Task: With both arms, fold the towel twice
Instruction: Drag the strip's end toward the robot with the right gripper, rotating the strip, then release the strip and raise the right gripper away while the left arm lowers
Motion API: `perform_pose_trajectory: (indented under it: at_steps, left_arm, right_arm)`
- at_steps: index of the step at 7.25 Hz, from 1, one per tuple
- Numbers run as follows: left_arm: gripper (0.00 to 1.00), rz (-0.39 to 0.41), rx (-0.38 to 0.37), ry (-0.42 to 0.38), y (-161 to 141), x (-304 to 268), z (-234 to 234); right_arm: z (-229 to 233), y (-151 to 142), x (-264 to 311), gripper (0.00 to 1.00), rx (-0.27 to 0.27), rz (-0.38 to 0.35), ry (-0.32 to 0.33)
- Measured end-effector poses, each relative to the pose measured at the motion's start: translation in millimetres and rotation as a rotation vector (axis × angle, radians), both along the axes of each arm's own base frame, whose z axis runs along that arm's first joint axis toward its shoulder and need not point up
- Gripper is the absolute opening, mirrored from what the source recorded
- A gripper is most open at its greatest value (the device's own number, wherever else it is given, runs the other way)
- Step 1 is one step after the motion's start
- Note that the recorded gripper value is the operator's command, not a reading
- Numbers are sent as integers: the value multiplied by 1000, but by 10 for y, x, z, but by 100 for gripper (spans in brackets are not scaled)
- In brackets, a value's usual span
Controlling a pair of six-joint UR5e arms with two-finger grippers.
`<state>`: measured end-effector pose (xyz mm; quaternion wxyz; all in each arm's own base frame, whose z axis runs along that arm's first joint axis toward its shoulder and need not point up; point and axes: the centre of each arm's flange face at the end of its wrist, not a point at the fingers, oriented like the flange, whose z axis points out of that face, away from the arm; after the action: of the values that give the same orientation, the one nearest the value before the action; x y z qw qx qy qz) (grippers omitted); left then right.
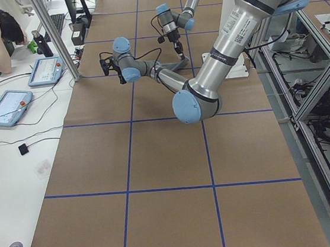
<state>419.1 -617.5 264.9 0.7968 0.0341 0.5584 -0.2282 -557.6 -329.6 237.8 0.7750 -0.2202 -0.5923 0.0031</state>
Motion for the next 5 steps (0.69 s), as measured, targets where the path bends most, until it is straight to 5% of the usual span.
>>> perform_pose_trajectory:
  at_steps: [5]
  left_arm:
    - [99,2,1,0,24,25,-9]
  right_arm:
    - [-143,-19,217,100,4,2,-39]
